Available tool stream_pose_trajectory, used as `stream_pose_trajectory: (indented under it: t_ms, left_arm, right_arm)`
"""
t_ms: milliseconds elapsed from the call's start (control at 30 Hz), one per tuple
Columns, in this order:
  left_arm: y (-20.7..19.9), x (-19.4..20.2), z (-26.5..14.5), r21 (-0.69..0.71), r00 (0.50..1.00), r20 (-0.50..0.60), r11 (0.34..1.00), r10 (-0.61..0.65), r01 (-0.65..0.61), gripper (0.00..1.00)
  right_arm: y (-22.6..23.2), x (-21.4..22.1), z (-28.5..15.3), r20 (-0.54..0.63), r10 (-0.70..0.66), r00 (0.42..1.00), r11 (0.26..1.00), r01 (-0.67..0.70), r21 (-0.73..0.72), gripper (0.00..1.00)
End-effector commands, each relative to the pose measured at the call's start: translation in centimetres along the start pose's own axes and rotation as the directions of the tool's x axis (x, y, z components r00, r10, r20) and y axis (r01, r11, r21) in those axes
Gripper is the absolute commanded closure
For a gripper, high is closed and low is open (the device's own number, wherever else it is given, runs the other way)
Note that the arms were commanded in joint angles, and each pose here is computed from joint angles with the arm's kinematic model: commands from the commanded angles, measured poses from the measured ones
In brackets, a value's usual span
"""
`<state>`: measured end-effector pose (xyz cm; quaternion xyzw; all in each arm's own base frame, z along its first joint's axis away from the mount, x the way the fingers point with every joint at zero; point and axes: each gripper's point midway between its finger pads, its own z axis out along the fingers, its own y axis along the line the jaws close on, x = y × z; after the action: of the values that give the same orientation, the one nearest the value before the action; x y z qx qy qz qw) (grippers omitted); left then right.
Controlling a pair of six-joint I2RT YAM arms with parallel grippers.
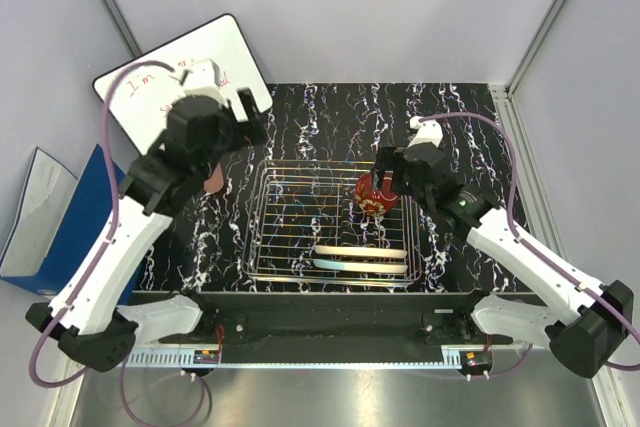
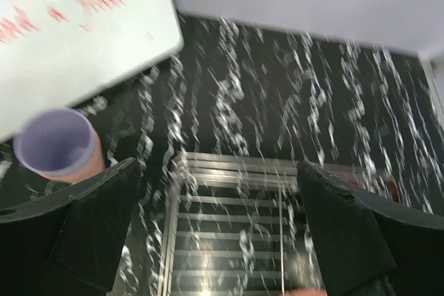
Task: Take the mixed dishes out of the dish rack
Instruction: Move the dish rack to the center of the board.
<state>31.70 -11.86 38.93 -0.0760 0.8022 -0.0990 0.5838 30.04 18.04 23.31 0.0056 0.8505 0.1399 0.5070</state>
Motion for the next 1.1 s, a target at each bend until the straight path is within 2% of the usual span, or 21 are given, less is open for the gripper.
stream_pose_trajectory:
  t_ms: [0,200,333,467,533,700,800,867,1067]
  left_arm:
    - [-3.1,5.8,0.0,0.152,0.993,-0.120,0.988,-0.016,0.035,0.01]
    - [-6.1,8.3,-2.8,0.343,0.986,-0.158,0.939,0.048,0.010,0.01]
    - [-8.5,11.0,-4.3,0.517,0.958,-0.195,0.852,0.211,-0.082,0.01]
    - [-10.3,14.5,-5.9,0.677,0.919,-0.248,0.733,0.307,-0.062,0.01]
    - [-10.6,16.7,-6.6,0.715,0.898,-0.285,0.698,0.334,-0.033,0.01]
    - [-10.9,20.4,-8.3,0.788,0.854,-0.288,0.614,0.433,-0.045,0.01]
    - [-10.4,22.6,-8.4,0.796,0.807,-0.303,0.600,0.506,-0.079,0.01]
    - [-10.0,23.3,-8.2,0.790,0.796,-0.298,0.604,0.526,-0.104,0.01]
    - [-10.3,25.1,-8.5,0.834,0.754,-0.272,0.538,0.598,-0.126,0.01]
  right_arm:
    - [-1.4,0.8,-0.8,-0.009,0.055,0.998,0.997,-0.054,0.059,0.00]
    - [-1.9,0.1,-4.2,0.122,0.150,0.981,0.988,-0.144,-0.055,0.00]
    - [-1.8,-1.5,-6.2,0.175,0.144,0.974,0.987,-0.128,-0.099,0.00]
    - [0.3,-1.5,-6.8,0.113,0.101,0.988,0.978,-0.078,-0.192,0.00]
    - [1.7,-1.0,-7.3,0.070,0.079,0.994,0.963,-0.058,-0.264,0.00]
    - [2.3,0.8,-8.2,-0.005,0.058,0.998,0.945,-0.056,-0.323,0.00]
    - [2.0,1.7,-8.8,-0.014,0.074,0.997,0.939,-0.075,-0.335,0.00]
    - [1.7,1.6,-9.4,-0.001,0.093,0.996,0.937,-0.088,-0.339,0.00]
    - [1.5,2.9,-9.2,-0.025,0.096,0.995,0.934,-0.099,-0.342,0.00]
